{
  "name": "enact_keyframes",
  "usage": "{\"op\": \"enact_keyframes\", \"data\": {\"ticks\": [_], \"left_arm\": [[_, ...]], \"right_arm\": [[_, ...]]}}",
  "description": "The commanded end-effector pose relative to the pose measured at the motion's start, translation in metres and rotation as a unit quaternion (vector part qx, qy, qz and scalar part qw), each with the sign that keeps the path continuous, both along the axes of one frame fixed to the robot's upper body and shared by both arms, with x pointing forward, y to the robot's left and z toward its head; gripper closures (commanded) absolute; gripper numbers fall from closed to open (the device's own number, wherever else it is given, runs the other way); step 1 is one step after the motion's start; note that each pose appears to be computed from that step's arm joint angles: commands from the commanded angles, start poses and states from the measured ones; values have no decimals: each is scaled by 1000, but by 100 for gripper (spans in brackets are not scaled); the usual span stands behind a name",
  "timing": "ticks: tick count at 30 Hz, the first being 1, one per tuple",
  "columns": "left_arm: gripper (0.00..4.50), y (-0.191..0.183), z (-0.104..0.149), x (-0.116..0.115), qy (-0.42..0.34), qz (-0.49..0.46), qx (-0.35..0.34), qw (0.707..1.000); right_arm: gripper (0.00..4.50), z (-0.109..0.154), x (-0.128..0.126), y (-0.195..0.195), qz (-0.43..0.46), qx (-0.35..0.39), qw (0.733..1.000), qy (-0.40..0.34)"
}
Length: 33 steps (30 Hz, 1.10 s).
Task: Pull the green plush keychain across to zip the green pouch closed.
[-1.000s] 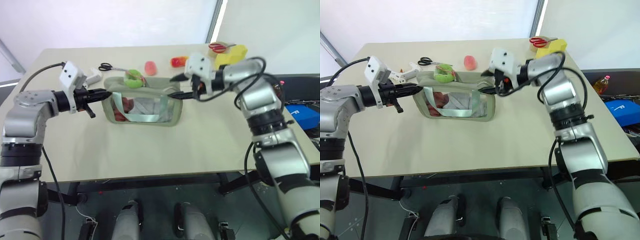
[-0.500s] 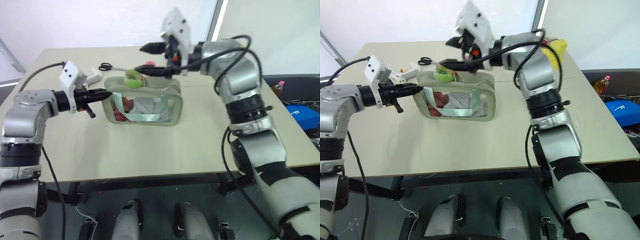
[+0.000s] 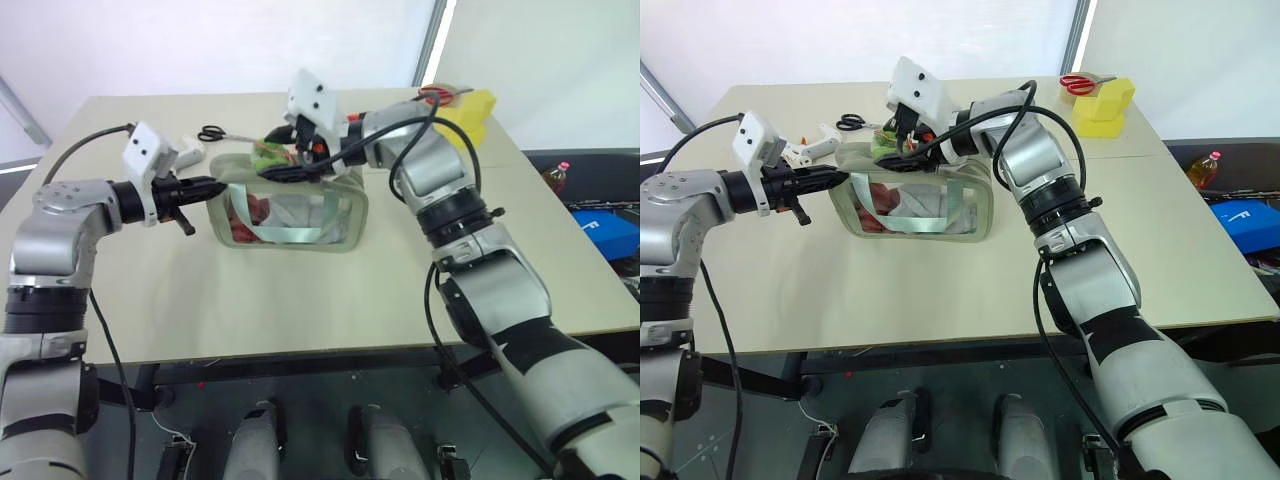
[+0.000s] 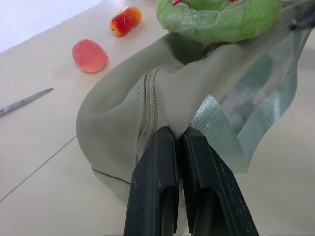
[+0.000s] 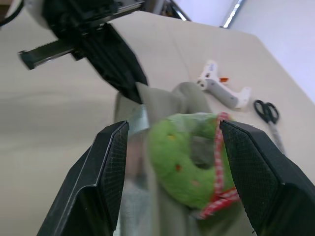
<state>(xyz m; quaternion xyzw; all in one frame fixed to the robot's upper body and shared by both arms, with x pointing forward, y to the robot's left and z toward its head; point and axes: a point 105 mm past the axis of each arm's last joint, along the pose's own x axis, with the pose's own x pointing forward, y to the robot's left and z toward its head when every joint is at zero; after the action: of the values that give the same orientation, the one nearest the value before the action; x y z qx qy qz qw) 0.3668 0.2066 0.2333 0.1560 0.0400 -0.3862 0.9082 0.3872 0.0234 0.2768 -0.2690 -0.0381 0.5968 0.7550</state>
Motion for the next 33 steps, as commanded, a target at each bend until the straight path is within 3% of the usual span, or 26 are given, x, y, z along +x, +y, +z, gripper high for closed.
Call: {"op": "enact_keyframes", "data": {"ticks": [1,4,6,8,11,21,26,33], "left_arm": [[450,-5,10,-1,-21,-11,4,1000],[450,-5,10,0,-22,-11,3,1000],[450,-6,11,0,-23,-11,3,1000],[450,-6,11,-1,-23,-12,4,1000],[450,-6,11,0,-24,-12,4,1000],[450,-7,10,2,-26,-12,3,1000],[450,-7,10,2,-26,-12,3,1000],[450,-7,8,2,-22,-14,5,1000]], "right_arm": [[146,10,-9,6,23,3,1000,-5],[146,8,-8,6,20,-1,1000,-3],[202,6,-4,4,9,1,1000,8],[282,4,-3,2,4,-1,1000,13],[437,4,-2,0,0,1,1000,16],[445,21,9,-35,-49,13,999,-4],[445,49,9,-69,-101,34,994,-35],[445,56,2,-130,-190,8,979,-67]]}}
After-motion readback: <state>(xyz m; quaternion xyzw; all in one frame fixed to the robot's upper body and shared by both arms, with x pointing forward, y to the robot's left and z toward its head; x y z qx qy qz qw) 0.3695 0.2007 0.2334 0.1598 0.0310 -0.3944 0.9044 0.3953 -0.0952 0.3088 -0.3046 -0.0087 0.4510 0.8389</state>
